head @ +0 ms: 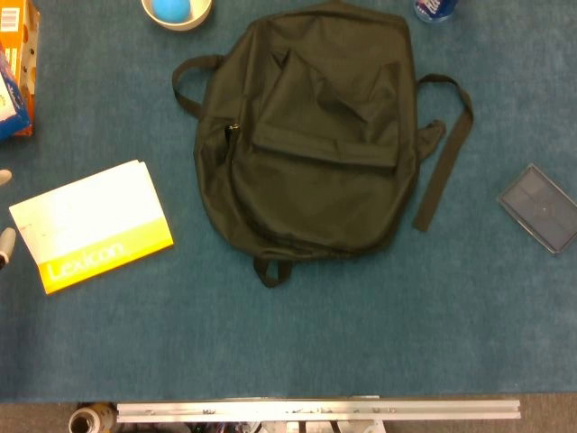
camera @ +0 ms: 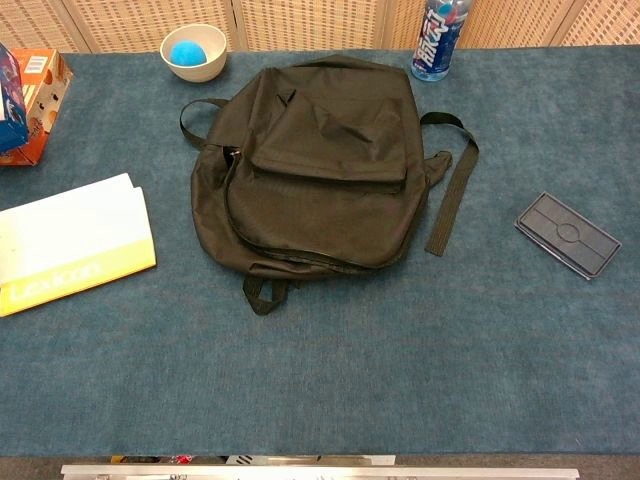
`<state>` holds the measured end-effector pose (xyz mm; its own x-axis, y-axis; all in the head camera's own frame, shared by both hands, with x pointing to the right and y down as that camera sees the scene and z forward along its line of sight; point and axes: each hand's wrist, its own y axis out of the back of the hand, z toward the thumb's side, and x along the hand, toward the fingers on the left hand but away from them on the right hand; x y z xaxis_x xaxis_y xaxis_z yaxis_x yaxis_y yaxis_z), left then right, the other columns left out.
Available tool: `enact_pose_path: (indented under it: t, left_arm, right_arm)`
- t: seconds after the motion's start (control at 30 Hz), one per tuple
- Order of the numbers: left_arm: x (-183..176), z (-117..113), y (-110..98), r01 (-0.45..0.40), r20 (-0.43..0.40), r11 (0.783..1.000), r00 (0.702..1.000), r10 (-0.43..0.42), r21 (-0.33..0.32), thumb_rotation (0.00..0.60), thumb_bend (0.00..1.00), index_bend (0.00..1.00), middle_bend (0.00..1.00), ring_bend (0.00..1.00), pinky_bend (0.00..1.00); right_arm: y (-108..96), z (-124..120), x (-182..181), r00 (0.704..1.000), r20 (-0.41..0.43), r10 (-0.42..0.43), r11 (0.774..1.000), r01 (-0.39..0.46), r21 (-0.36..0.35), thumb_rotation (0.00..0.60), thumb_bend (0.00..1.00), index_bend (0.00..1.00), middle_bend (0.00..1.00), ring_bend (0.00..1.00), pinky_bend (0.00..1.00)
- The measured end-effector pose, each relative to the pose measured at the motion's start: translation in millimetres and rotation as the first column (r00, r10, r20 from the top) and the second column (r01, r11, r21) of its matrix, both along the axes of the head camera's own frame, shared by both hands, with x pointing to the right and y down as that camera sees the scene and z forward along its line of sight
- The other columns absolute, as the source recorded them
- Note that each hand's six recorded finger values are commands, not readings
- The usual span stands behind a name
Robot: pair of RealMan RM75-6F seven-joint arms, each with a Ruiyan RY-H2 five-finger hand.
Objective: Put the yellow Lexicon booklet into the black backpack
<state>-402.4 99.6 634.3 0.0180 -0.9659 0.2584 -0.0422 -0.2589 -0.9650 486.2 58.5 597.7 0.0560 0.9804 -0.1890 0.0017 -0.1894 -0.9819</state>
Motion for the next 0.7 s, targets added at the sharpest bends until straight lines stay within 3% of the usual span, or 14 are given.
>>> enact_pose_path:
  t: [0.33,0.7]
  left_arm:
    - [3,8,5,-0.017,0.01,0.998,1.0,0.018,-0.054,0.6,0.32,0.24,0.34,0.31,0.19]
    - [27,44,10,-0.086,0.013,0.971,0.996,0.091,-0.223,0.6,0.32,0.22,0.32,0.26,0.19]
  right_arm:
    - [-16,-14,3,1.0,-0.017,-0.002,0.998,0.003,0.061,0.6,0.26,0.4,0.45,0.4,0.59]
    - [-16,-8,4,1.0,-0.03,-0.006,0.999,0.007,0.036,0.6,0.23,0.4,0.45,0.4,0.59]
